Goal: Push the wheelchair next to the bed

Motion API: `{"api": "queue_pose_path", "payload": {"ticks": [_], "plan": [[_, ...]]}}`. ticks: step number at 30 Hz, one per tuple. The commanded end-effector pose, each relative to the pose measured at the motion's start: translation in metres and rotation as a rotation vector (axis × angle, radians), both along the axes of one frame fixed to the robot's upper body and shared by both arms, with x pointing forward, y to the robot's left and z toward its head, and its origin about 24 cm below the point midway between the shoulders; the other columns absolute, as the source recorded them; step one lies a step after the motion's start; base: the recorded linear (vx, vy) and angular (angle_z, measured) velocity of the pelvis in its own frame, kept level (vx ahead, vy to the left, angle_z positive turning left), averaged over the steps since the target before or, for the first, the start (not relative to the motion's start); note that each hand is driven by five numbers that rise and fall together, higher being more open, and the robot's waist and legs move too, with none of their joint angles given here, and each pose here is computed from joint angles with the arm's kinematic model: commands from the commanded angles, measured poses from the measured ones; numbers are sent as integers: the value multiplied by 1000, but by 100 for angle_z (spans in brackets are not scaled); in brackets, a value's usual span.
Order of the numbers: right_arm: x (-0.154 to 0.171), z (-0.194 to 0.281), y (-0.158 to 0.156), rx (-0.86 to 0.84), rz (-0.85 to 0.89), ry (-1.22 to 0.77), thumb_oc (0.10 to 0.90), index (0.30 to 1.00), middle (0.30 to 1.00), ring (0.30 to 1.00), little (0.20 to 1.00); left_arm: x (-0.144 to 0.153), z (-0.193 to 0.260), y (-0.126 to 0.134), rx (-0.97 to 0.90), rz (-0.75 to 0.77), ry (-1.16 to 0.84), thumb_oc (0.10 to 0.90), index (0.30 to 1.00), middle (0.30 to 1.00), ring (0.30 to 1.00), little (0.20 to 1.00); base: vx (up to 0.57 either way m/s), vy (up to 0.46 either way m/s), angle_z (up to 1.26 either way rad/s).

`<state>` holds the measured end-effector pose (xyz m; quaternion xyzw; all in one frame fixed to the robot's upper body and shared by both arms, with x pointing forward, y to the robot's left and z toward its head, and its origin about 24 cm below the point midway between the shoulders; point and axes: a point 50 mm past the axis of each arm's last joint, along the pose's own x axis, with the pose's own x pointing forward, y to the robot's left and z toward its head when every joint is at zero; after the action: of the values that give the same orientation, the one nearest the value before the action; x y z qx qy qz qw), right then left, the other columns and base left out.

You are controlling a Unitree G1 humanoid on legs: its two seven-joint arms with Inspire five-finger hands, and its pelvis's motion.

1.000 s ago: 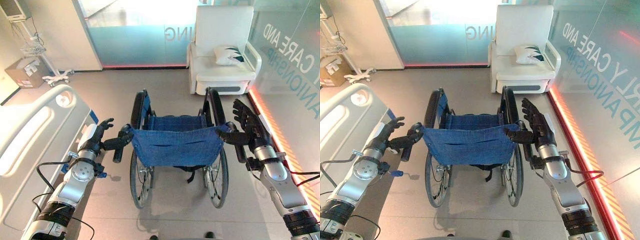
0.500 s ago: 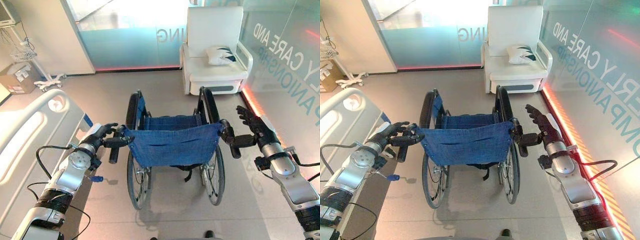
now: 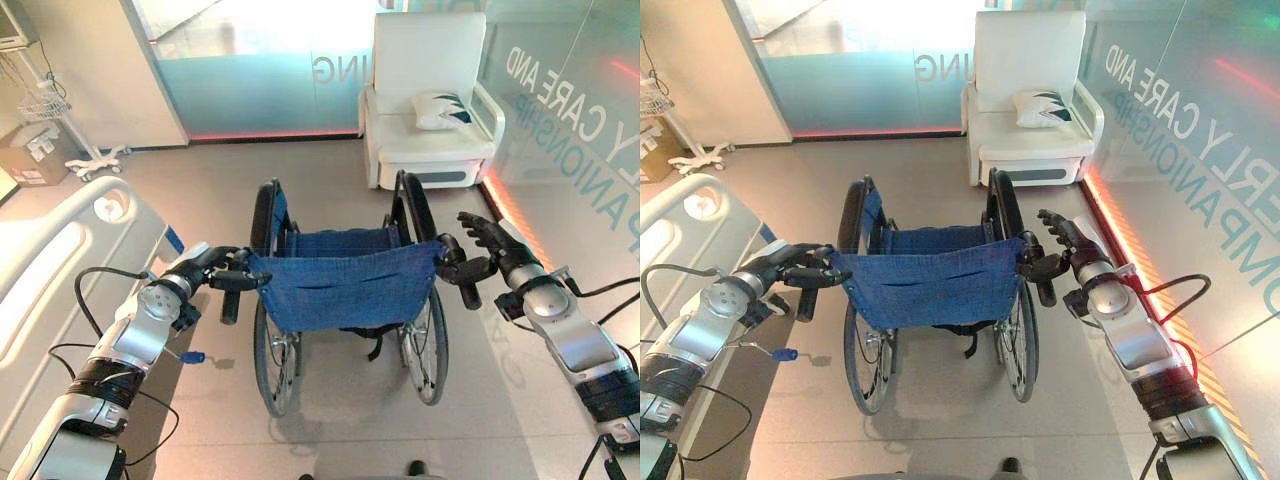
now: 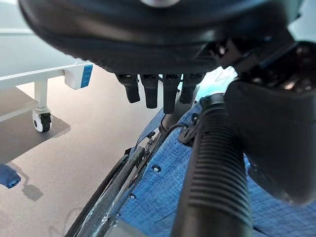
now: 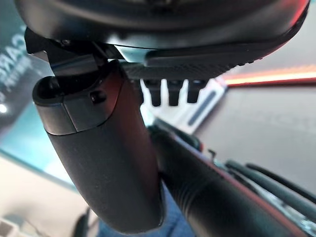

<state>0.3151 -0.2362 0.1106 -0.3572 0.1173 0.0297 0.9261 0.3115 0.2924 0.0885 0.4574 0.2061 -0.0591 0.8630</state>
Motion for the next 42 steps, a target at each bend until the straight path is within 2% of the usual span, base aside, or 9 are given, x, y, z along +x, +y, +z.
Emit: {"api": "queue_pose_path", "payload": {"ticks": [1,8,14,21,27,32,40,42], "plan": [[12,23,-23,-167,-94,-2,800,900,900,900,900,-5,17,40,262,98,62,800,900,900,900,900,0,-1,3],[12,-5,-42,-199,-240,275,800,900,900,900,900,3,36,29,298,40,63,800,900,900,900,900,0,0,0],[10,-19,-50,-196,-318,400,800,900,900,900,900,6,45,22,321,7,72,800,900,900,900,900,-2,-1,1],[19,-19,-39,-178,-337,369,800,900,900,900,900,5,47,20,425,10,184,800,900,900,900,900,-3,-1,3],[27,-6,-32,-246,-317,338,800,900,900,900,900,-2,48,35,547,105,362,800,900,900,900,900,0,0,0],[32,0,-18,-252,-275,338,800,900,900,900,900,-2,43,41,587,179,419,800,900,900,900,900,0,0,0],[29,-16,2,-228,-200,394,800,900,900,900,900,-8,3,18,592,117,640,800,900,900,900,900,0,0,0],[31,-18,11,-228,-174,401,800,900,900,900,900,-8,-10,12,624,140,634,800,900,900,900,900,0,0,0]]}}
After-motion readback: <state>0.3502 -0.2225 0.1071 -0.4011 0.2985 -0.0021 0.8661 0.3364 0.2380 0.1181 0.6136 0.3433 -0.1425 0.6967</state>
